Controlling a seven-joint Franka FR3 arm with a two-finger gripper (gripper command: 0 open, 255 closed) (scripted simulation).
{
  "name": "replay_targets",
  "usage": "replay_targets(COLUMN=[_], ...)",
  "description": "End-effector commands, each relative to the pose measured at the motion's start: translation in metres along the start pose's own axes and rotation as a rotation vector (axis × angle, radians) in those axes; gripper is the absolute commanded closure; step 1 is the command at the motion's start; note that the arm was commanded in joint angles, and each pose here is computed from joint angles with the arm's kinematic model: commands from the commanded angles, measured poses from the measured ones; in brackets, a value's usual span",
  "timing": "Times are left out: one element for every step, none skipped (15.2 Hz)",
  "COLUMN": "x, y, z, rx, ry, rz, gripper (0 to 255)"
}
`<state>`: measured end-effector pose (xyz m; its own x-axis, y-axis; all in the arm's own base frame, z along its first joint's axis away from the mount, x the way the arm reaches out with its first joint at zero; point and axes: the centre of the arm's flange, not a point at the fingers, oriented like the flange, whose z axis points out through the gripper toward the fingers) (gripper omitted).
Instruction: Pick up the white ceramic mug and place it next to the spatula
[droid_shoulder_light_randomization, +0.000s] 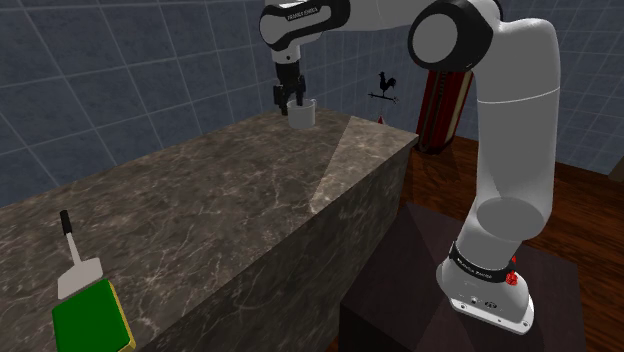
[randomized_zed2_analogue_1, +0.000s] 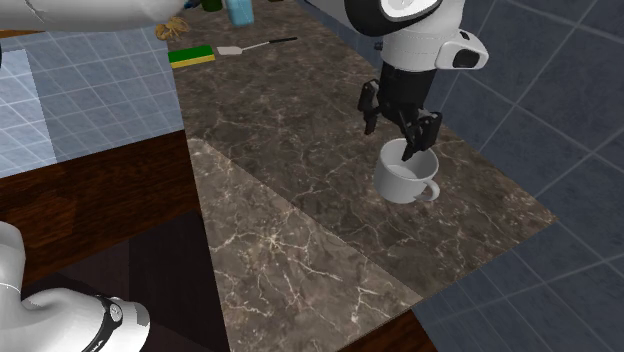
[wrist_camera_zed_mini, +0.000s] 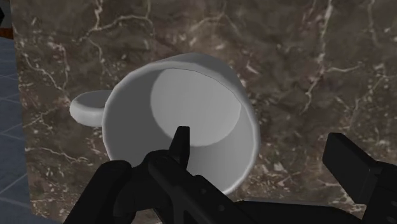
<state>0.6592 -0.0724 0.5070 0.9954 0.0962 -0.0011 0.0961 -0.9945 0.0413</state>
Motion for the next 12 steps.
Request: replay_targets(x=[-0.0001, -0.0002, -0.0001, -0.0001, -0.0001, -0.0001, -0.0001, -0.0001, -0.0001, -0.0001, -0.0001, -0.0001], y=[0.0014, 0.0014, 0.0014, 0.0014, 0.0014, 0.0014, 0.0014, 0.0014, 0.0014, 0.0014, 0.0014, 0.0014], z=[0.0129, 0.0129, 0.0129, 0.0129, 0.0129, 0.0129, 0.0129, 0.0129, 0.0129, 0.0129, 0.0129, 0.0129], rx=[0.000, 0.000, 0.000, 0.000, 0.000, 0.000, 0.000, 0.000, 0.000, 0.000, 0.000, 0.000], ry=[0.001, 0.001, 0.001, 0.001, 0.001, 0.001, 0.001, 0.001, 0.001, 0.001, 0.001, 0.001], rz=[0.000, 0.000, 0.000, 0.000, 0.000, 0.000, 0.000, 0.000, 0.000, 0.000, 0.000, 0.000], gripper=[0, 0, 0, 0, 0, 0, 0, 0, 0, 255, 255, 255])
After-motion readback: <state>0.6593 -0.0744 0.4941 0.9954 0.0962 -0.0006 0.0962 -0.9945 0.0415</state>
